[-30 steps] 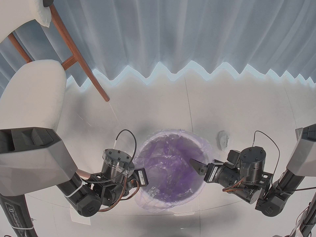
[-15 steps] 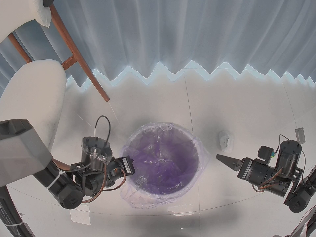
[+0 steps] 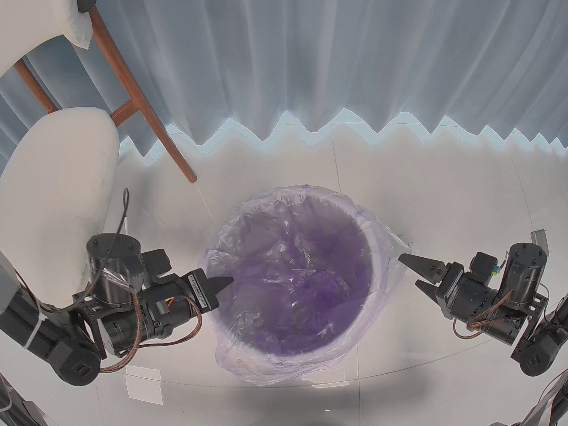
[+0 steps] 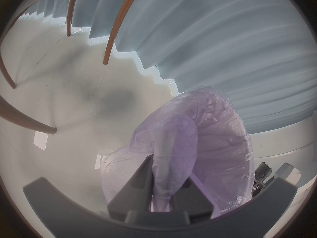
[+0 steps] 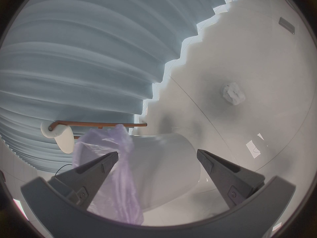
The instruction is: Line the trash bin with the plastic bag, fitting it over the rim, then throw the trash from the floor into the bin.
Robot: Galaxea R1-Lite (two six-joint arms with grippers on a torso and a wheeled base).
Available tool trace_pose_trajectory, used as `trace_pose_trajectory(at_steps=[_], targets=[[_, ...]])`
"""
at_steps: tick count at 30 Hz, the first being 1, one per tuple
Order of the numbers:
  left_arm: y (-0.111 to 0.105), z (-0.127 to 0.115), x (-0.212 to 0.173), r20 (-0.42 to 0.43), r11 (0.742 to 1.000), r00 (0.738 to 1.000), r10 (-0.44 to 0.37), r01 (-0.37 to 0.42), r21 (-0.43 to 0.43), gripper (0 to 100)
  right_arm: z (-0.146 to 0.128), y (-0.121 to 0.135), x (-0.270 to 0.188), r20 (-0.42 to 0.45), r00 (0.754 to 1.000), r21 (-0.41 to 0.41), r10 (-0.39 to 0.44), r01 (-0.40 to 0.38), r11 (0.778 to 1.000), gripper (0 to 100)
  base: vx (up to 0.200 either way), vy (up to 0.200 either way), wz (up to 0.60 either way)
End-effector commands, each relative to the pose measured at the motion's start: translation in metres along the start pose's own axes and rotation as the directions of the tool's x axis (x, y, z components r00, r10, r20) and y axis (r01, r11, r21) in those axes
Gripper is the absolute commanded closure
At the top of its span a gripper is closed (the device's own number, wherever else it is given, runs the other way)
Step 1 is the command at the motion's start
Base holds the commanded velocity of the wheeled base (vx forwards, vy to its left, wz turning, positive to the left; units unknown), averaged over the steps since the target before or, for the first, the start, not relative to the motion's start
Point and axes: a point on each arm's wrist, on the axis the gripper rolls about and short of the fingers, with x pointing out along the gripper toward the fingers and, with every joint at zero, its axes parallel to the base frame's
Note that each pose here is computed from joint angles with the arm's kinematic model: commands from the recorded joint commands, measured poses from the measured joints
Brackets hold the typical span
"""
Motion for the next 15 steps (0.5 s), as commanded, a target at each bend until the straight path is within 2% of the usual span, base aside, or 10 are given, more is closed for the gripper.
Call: trace_pose_trajectory(at_steps=[1,7,8,15], targets=[[-0.0069,0.0052,-0.0113,0.03,0.999,0.999,-0.032,0.032,0.003,100,-0.001,-0.0009,0.0044,-0.006,1.0,0.001,-0.002,0.002,1.0,0,0.0,0.0,0.0],[-0.0095,0.0015,-0.0117,0.017,0.999,0.999,-0.042,0.042,0.008,100,0.0019,0.0043,0.0114,0.002,1.0,-0.005,0.021,-0.021,1.0,0,0.0,0.0,0.0],[-0.01,0.001,-0.0116,0.016,0.999,0.999,-0.043,0.043,0.009,100,0.0003,0.0051,0.0118,-0.004,1.0,-0.006,0.023,-0.023,1.0,100,0.0,0.0,0.0],[-0.0121,-0.0016,-0.0141,0.009,0.999,0.999,-0.052,0.052,0.014,100,-0.0018,0.0049,0.0118,-0.011,1.0,-0.008,0.023,-0.023,1.0,100,0.0,0.0,0.0]])
